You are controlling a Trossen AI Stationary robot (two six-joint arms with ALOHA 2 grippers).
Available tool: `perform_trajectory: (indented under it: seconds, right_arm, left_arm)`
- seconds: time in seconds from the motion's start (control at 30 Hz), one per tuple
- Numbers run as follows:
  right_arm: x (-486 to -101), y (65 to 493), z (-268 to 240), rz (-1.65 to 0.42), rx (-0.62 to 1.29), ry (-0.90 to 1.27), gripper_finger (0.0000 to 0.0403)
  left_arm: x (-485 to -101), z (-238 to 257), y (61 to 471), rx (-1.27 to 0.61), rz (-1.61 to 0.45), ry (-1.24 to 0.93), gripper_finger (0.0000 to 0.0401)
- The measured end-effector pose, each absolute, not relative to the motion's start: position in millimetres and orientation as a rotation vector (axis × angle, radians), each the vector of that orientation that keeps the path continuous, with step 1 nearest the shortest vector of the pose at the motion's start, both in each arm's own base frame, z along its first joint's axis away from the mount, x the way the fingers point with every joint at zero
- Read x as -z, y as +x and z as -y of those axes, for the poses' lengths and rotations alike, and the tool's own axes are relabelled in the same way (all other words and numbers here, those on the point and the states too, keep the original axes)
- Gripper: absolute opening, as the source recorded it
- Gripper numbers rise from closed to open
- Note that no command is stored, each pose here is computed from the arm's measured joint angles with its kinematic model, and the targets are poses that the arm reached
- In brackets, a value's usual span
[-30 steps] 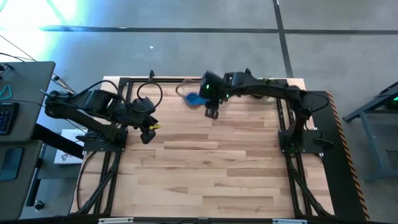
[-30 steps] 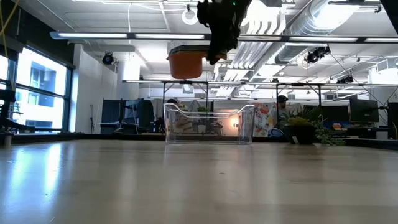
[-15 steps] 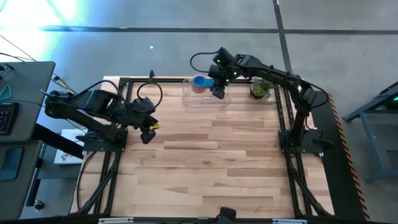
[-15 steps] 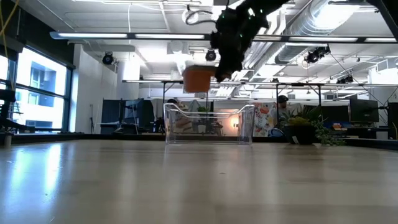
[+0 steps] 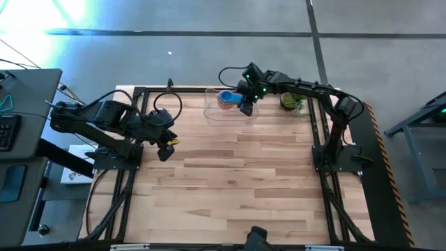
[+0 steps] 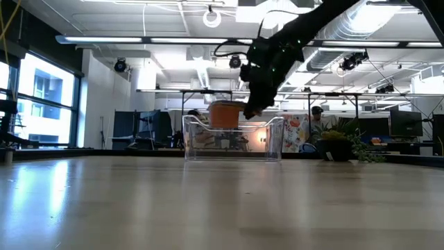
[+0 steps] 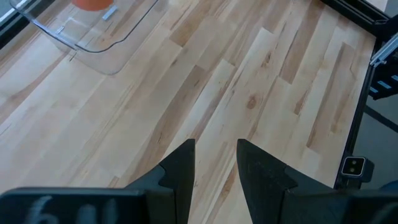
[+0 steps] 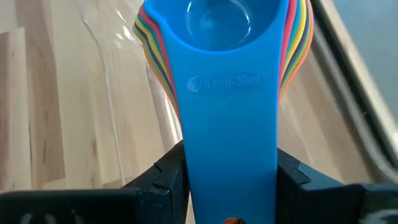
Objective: Nest measuring cups in basket
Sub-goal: Put the nest measuring cups into the transparent bin
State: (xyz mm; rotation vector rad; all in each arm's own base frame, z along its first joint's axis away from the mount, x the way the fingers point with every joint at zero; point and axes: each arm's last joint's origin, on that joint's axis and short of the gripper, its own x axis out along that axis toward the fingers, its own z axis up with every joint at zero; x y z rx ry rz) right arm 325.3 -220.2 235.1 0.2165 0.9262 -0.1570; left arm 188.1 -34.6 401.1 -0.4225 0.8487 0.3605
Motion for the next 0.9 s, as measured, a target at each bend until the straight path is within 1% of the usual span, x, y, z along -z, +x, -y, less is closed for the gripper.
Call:
perform_trajectory:
  seconds: [0.23, 0.53, 0.9]
  right_arm:
    - [-210, 322, 218, -0.904, 0.192, 0.271, 0.0128]
    - [-186, 326, 220, -0.945, 0.219, 0.331, 0.0128]
    - [-178, 329, 219, -0.969, 0.228, 0.353, 0.0128]
  left_arm:
    - [-401, 35, 188, -0.361, -0.849, -0.423, 0.0111]
    - [-401, 35, 188, -0.360, -0.849, -0.422, 0.0111]
    - [-401, 35, 188, -0.361, -0.848, -0.423, 0.0111]
